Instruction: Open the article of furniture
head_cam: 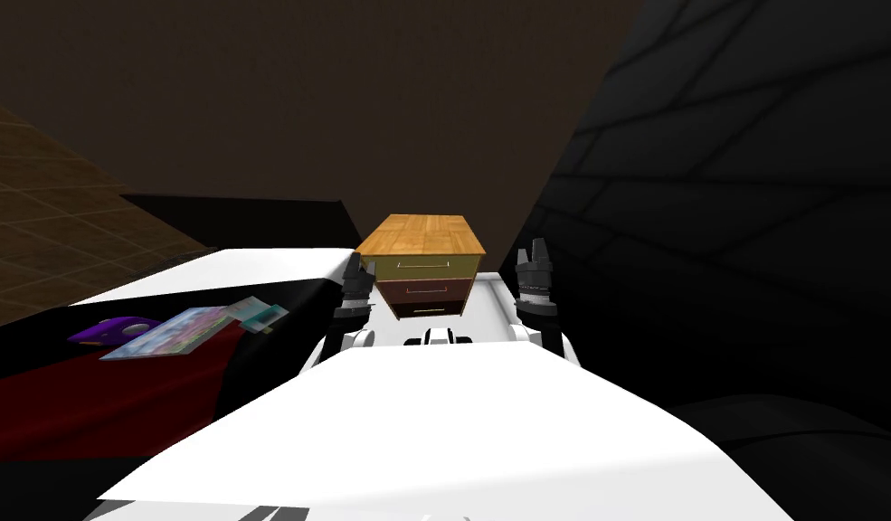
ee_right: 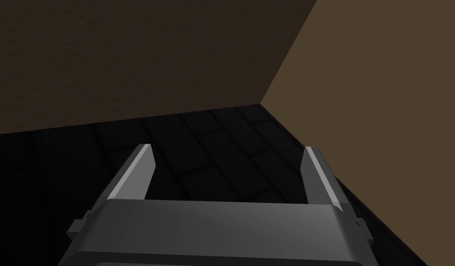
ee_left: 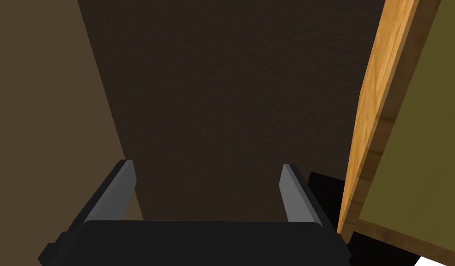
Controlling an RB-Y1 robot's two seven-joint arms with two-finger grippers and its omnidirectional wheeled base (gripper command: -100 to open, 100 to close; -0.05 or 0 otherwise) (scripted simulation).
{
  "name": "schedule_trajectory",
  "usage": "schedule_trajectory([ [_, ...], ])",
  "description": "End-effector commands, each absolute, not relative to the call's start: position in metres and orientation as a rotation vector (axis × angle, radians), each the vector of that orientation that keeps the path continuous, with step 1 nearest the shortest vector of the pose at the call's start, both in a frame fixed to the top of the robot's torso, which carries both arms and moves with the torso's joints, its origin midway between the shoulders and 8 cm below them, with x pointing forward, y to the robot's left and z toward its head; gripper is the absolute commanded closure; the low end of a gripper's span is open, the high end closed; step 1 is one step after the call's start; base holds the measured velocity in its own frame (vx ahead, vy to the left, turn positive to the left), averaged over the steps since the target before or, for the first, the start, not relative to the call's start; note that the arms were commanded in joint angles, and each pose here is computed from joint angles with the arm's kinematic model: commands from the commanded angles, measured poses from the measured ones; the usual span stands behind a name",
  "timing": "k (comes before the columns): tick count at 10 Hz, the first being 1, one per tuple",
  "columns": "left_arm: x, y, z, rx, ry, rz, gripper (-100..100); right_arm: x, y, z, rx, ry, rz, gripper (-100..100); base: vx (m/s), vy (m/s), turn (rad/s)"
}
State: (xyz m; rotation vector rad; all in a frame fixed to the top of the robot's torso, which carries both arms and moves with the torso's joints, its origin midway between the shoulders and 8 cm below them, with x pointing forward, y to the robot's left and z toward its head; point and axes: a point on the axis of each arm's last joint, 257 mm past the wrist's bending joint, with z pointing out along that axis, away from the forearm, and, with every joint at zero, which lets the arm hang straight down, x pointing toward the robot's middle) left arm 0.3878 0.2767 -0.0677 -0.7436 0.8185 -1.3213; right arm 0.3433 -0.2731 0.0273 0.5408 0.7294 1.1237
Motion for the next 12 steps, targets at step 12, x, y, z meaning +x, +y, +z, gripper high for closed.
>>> schedule_trajectory([
  [12, 0.384, 0.288, -0.157, -0.713, 0.893, -1.263, -100, 0.343, -0.273, 0.027, 0.541, 0.729, 1.124, 0, 0.044, 0.003, -0.006],
])
